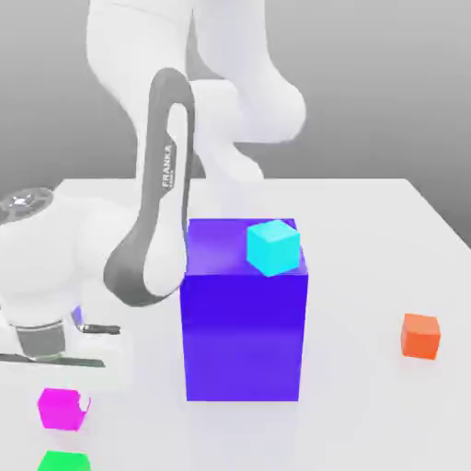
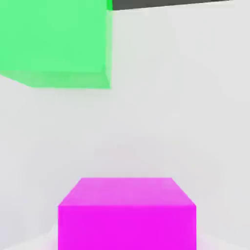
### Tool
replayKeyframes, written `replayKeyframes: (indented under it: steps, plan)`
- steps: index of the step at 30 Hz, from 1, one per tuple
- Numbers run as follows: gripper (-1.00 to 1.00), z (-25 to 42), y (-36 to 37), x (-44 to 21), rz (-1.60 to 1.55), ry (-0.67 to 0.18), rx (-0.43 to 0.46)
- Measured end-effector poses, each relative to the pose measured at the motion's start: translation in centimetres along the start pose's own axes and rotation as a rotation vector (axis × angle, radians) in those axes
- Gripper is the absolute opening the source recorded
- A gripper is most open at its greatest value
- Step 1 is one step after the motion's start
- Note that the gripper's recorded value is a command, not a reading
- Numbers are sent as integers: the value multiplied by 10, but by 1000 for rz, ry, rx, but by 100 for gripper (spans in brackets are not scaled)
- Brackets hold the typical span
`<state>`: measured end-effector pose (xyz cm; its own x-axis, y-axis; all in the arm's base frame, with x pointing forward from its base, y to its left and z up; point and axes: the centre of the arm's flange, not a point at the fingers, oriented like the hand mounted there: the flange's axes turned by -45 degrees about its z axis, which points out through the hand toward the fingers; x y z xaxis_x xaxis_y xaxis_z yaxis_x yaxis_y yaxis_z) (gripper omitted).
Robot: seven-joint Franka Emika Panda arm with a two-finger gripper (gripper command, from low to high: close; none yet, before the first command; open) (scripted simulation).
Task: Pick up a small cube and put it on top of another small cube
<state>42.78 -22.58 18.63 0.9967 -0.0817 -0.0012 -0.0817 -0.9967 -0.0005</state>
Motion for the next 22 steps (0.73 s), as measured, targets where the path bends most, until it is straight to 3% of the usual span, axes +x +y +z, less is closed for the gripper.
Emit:
replayKeyframes:
  steps: [14, 18, 19, 22]
  plan:
    - [-100, -50, -25, 88, -577, -4, 4]
    - [-100, -14, -31, 99, -646, 1, 0]
    - [100, -1, -31, 99, -648, 0, 0]
    - [100, -1, -31, 99, -648, 0, 0]
